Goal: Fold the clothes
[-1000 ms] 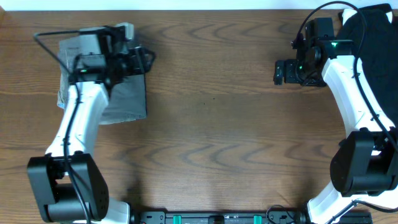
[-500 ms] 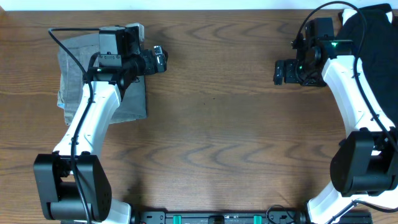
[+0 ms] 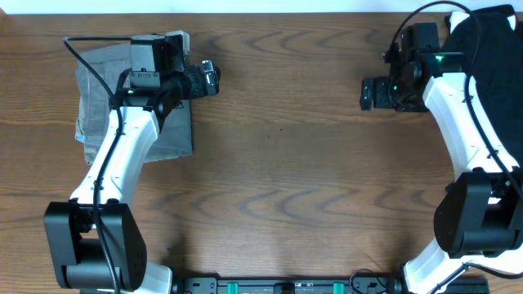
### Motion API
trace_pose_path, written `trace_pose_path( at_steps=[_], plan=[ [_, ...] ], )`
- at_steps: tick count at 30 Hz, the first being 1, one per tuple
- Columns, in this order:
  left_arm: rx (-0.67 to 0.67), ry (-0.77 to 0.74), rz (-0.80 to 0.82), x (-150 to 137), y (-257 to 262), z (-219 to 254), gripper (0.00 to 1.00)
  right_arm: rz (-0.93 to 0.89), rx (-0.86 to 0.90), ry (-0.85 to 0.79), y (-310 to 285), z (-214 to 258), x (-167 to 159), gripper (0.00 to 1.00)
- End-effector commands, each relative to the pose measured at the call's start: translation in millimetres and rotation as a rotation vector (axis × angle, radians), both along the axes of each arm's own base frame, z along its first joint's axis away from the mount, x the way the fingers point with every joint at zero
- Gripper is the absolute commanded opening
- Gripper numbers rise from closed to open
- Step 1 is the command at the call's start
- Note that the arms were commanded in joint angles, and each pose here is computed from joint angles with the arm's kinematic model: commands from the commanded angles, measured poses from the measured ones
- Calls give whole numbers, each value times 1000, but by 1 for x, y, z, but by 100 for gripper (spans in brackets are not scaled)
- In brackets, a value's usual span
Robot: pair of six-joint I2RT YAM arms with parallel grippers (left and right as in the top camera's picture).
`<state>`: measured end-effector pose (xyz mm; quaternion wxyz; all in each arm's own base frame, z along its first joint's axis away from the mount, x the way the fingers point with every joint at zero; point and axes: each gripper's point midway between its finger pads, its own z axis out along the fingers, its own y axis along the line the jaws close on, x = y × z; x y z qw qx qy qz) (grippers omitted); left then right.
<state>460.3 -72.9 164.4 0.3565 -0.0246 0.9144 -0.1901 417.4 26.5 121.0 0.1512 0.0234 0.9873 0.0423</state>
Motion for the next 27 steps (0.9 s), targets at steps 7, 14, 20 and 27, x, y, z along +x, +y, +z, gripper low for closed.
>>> trace_pose_path(
  at_steps=[7,14,20,27],
  plan=[
    [10,4,14,2,3,-2,98,72,-36,-412,15,107,32,99],
    [10,4,14,2,3,-2,98,185,-52,-732,41,207,22,99],
    [10,4,14,2,3,-2,98,207,-79,-913,33,268,-29,99],
    [10,4,14,2,3,-2,98,210,-48,-1215,26,303,-127,99]
  ],
)
